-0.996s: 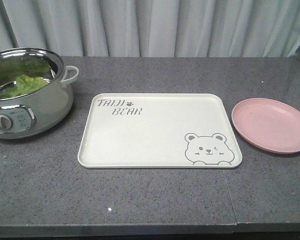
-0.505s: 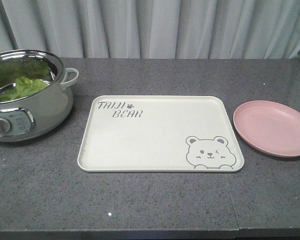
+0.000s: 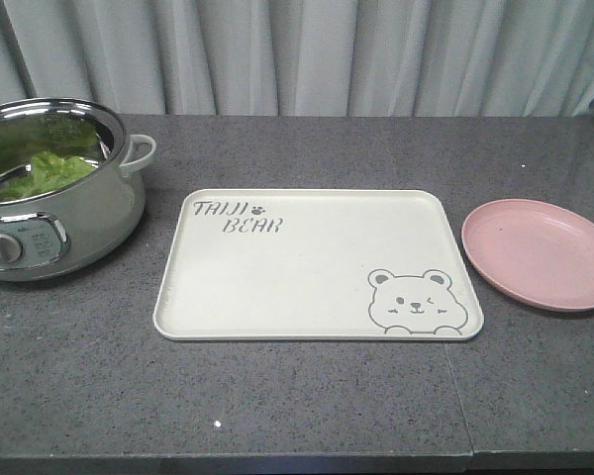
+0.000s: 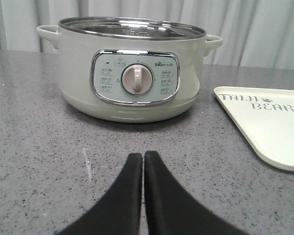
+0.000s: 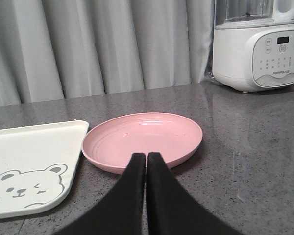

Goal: Transfer vegetables to tray and serve

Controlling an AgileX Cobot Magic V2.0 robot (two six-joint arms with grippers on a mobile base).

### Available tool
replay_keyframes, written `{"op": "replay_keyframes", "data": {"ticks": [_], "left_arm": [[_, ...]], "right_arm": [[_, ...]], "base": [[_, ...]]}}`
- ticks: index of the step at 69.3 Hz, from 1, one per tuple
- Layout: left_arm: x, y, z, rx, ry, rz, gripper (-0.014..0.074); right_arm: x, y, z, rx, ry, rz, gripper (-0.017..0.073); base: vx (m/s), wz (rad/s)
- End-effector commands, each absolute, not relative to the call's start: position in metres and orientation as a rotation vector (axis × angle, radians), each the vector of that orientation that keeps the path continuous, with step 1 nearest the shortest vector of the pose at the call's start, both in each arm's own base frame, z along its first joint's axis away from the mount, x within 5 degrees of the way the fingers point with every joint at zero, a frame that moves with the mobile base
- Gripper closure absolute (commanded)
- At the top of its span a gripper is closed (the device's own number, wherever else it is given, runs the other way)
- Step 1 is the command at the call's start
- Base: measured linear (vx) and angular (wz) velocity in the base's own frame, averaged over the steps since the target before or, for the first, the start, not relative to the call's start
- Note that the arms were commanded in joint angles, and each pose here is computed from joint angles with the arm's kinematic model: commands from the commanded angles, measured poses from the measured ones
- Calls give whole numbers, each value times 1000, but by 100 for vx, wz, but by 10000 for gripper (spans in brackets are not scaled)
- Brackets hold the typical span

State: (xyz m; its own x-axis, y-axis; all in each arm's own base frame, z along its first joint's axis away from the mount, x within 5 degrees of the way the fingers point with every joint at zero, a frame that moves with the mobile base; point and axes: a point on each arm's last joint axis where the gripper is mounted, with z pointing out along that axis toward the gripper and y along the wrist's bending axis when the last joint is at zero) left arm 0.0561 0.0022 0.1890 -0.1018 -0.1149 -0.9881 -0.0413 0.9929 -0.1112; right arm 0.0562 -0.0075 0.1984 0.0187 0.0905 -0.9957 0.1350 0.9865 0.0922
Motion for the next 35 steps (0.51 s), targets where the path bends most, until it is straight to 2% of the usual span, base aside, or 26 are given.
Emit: {"op": "replay_keyframes", "data": {"ticks": [1, 35], "left_arm": [[56, 2, 189, -121, 1609, -75, 599], [56, 2, 189, -121, 1609, -75, 599]], "right_arm": [[56, -8, 201, 173, 1487, -42, 565], [56, -8, 201, 173, 1485, -42, 565]], "base": [[0, 0], [0, 0]]}}
